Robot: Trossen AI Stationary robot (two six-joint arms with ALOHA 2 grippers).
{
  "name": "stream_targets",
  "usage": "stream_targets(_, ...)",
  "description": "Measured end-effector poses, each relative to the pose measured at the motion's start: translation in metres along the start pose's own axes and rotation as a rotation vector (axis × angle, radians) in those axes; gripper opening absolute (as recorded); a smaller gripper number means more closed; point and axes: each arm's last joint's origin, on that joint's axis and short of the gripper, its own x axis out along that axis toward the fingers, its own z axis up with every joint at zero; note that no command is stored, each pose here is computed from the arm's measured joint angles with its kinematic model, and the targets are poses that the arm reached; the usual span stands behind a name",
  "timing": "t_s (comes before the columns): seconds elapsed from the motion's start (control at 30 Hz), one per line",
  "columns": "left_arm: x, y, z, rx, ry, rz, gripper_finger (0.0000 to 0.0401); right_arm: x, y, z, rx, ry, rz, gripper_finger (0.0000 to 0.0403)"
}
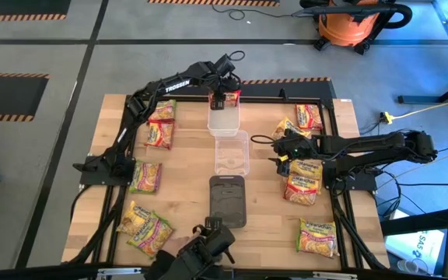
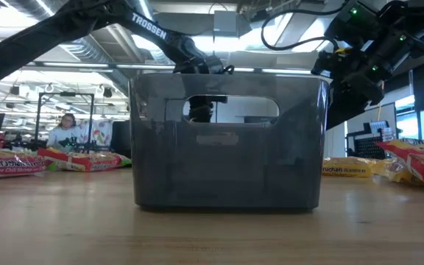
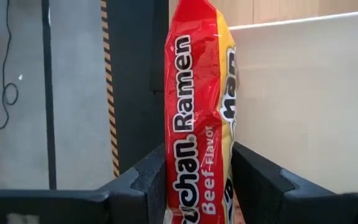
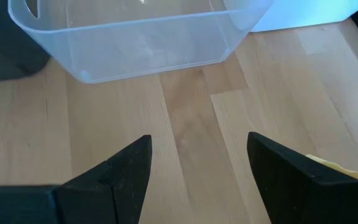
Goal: Sort Maruchan noodles
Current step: Put the red noodle pack into the white bin
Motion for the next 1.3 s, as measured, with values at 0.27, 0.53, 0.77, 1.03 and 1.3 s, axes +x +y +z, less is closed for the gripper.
stream_targets(0.27,0.003,0.006,-0.013,-0.105,0.003,-0.068,0.0151,0.000,0.001,0.001,0.001,-0.010,0.024,0.0245)
stream_targets(0.53,0.003,0.010,-0.015,-0.139,-0.005,-0.054,0.0151,0.000,0.001,0.001,0.001,-0.010,0.025,0.0245)
stream_targets(0.77,0.003,0.007,-0.009,-0.144,-0.021,-0.040,0.0151,0.000,0.001,0.001,0.001,-0.010,0.025,0.0245)
stream_targets(1.03,0.003,0.008,-0.010,-0.174,-0.017,-0.040,0.0151,0.000,0.001,0.001,0.000,-0.011,0.025,0.0245)
stream_targets(1.3,-0.038,0.019,0.004,-0.198,-0.017,-0.022,0.0151,0.000,0.001,0.001,-0.026,-0.012,0.024,0.0245)
